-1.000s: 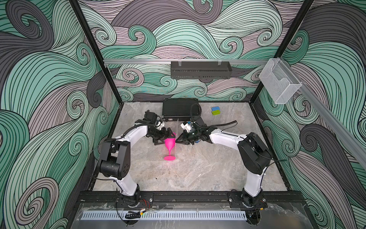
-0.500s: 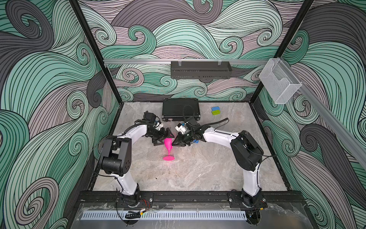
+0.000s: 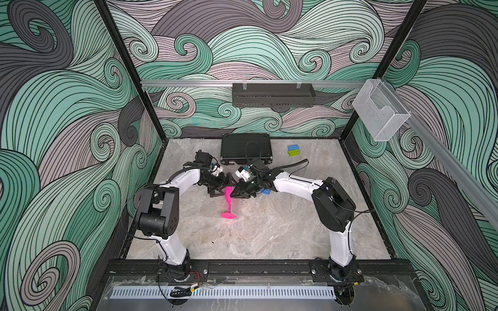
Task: Wrap wine glasses in bubble wrap
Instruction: Wrap the wine glass in bubble wrap.
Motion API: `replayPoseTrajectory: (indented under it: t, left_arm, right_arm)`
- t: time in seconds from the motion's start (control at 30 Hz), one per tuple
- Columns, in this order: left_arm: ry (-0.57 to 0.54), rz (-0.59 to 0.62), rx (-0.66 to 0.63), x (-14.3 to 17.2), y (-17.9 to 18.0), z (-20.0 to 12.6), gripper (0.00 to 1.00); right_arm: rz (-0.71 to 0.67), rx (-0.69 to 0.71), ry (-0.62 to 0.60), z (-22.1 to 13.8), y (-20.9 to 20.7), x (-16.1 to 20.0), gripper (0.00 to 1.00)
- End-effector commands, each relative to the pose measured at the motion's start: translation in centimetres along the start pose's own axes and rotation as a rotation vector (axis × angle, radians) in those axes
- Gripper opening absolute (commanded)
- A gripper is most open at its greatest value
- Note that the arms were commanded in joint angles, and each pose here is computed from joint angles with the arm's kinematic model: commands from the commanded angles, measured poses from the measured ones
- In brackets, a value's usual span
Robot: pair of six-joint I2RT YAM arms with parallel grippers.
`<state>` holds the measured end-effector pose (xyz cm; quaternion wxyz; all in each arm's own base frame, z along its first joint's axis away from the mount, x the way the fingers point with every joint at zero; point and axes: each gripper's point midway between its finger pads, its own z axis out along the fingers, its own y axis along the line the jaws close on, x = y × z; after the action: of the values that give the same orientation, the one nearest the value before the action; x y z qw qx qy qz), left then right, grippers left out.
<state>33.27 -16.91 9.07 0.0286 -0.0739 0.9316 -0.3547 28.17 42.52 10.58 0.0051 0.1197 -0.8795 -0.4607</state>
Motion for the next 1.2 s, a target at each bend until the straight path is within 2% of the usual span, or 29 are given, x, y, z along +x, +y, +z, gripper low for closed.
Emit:
replayPoseTrajectory:
  t: [0.0, 0.13, 0.3, 0.6, 0.77, 0.93, 0.97, 1.13, 1.17]
  left_arm:
    - [-0.018, 0.018, 0.01, -0.5, -0.7, -0.8, 0.94]
    - [-0.013, 0.011, -0.018, -0.7, 0.1, -0.4, 0.89]
    - [0.004, -0.01, -0.034, -0.8, 0.9, 0.3, 0.74]
    - [0.011, 0.003, -0.062, -0.8, 1.7, 0.7, 0.6]
    - [0.025, -0.012, -0.057, -0.6, 2.1, 1.2, 0.53]
    - [0.016, 0.008, -0.047, -0.6, 1.6, 0.7, 0.49]
    - [0.02, 0.003, -0.039, -0.5, 1.6, 0.9, 0.49]
    - [0.017, 0.019, -0.034, -0.4, 1.3, 0.7, 0.48]
    - [0.022, 0.013, -0.026, -0.4, 1.3, 0.9, 0.48]
  right_arm:
    - [0.008, -0.005, -0.02, 0.4, -0.1, -0.9, 0.18]
    - [0.01, -0.002, -0.014, 0.1, 0.0, -0.8, 0.19]
    - [-0.001, 0.0, -0.023, -0.9, -0.1, -0.3, 0.26]
    - [0.055, 0.028, -0.103, -5.6, -2.6, 0.2, 0.33]
    - [0.075, 0.054, -0.13, -6.1, -3.7, -0.9, 0.36]
    - [0.093, 0.086, -0.148, -5.5, -4.3, -3.1, 0.55]
    - [0.101, 0.1, -0.148, -5.3, -4.6, -3.6, 0.65]
    - [0.122, 0.106, -0.139, -4.2, -4.9, -5.4, 0.91]
    - [0.119, 0.112, -0.139, -4.0, -5.0, -5.7, 0.92]
